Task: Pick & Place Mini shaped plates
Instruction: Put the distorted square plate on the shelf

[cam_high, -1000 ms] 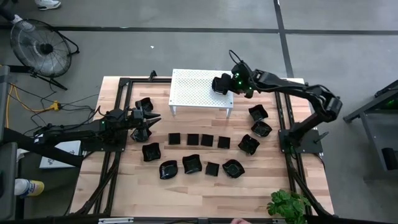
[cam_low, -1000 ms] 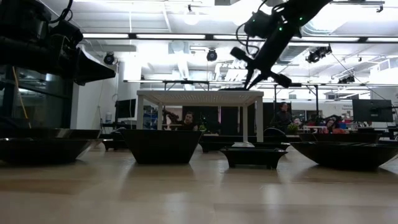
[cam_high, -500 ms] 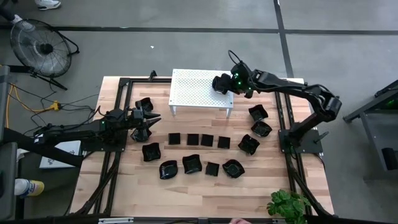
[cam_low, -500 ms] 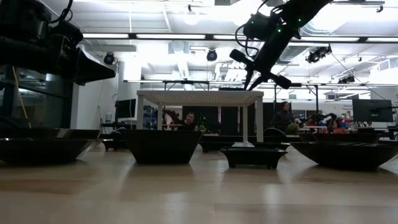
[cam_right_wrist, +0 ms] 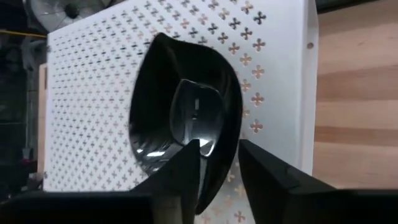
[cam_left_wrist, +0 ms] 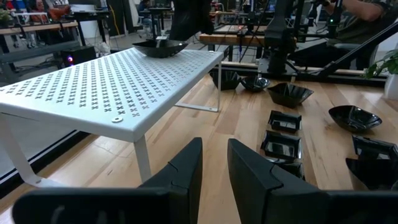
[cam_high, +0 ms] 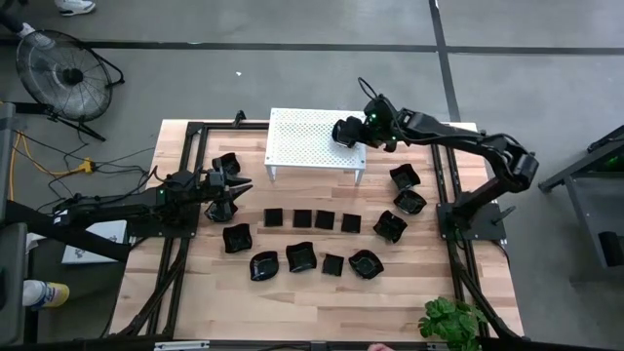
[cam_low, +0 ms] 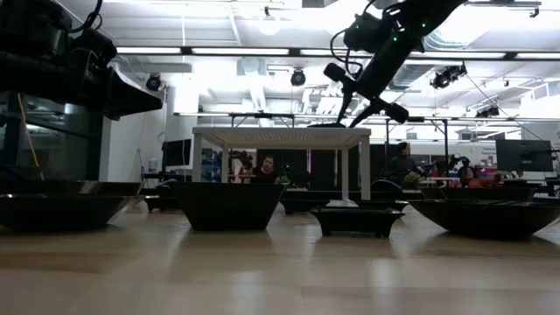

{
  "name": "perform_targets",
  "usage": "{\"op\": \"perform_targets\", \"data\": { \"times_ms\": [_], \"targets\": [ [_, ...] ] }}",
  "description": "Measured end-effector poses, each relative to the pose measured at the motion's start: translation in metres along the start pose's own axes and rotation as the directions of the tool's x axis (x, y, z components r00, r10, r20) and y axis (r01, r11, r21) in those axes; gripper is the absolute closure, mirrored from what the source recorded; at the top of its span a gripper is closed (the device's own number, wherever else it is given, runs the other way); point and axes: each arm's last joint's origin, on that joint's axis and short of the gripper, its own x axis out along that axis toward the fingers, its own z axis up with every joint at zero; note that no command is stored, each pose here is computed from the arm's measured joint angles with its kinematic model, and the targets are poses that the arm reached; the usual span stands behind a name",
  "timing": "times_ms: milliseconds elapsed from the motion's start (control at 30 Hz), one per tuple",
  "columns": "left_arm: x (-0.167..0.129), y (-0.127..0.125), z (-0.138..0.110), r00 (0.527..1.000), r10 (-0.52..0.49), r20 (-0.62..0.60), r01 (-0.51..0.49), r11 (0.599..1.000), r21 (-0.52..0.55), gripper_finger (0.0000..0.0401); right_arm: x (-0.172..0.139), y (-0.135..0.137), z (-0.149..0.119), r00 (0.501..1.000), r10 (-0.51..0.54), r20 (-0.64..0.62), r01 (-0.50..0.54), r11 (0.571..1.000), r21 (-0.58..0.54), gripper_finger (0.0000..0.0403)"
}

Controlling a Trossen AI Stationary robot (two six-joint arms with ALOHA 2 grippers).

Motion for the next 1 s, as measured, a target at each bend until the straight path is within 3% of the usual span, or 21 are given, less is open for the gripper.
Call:
{"op": "perform_targets", "data": {
  "times_ms": [267,633,767,1000],
  "targets": [
    [0.000,0.000,0.000,1.000,0.000,0.000,0.000,1.000,0.000,0.0328,-0.032,-0.001,-0.001,1.000,0.016,0.010,-0.015,0.998,-0.069,0.0252],
    [0.000,0.000,0.000,1.000,0.000,0.000,0.000,1.000,0.000,0.0328,-0.074,0.000,-0.039,0.985,0.023,-0.169,-0.070,0.958,-0.279,0.0242],
    [0.000,0.000,0.000,1.000,0.000,0.000,0.000,1.000,0.000,0.0328,-0.079,0.004,-0.056,0.959,0.046,-0.279,-0.165,0.892,-0.420,0.0246],
    [0.000,0.000,0.000,1.000,0.000,0.000,0.000,1.000,0.000,0.0328,-0.084,0.011,-0.081,0.863,0.093,-0.497,-0.408,0.709,-0.576,0.0252]
  ]
}}
